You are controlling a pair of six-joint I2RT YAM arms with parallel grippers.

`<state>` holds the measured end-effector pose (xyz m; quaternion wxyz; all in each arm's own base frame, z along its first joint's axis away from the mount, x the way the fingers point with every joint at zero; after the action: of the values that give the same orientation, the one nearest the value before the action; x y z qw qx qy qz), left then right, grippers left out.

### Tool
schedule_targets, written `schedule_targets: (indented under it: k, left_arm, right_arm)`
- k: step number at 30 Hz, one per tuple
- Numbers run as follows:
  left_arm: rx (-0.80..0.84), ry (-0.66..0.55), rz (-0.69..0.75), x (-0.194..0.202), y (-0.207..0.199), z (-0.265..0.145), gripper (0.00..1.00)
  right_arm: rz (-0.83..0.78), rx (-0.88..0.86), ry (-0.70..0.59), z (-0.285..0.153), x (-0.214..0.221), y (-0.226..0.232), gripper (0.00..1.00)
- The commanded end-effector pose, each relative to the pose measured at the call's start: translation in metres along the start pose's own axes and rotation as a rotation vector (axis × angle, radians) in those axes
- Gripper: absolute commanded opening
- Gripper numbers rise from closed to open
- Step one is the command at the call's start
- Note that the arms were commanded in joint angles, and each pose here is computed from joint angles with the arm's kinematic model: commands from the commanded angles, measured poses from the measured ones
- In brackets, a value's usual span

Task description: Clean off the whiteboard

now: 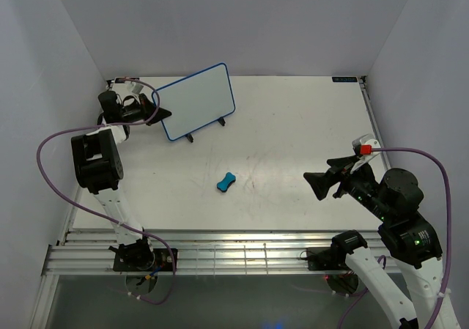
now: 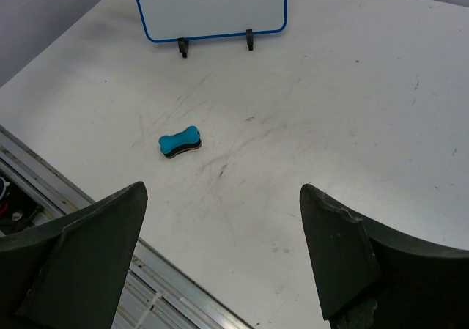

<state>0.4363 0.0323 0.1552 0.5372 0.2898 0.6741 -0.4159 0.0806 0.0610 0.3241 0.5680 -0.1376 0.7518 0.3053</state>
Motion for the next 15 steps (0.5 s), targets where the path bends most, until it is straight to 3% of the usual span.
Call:
schedule_targets:
  k: [1,15]
  left_arm:
    - [0.015,-0.012,0.073,-0.006,0.0,-0.002,0.0]
    - [-0.082,0.022,0.041,0.017,0.001,-0.01,0.0]
  right_arm:
    - [-0.023,-0.034,-0.035,0.002,-0.006,0.003,0.9]
    - [-0.023,-0.045,-0.042,0.0,-0.005,0.004,0.9]
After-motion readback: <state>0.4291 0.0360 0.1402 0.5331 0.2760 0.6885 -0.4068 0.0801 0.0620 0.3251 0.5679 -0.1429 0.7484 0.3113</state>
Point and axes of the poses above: each gripper's point midway between its finger pads, its own z axis out along the fingers, its own y axis along the line the jaws close on, x = y × z, the point moved 10 cm from there along -z, back along the fingers, and after that the axes turned 8 degrees about z, right-handed, at the moved point
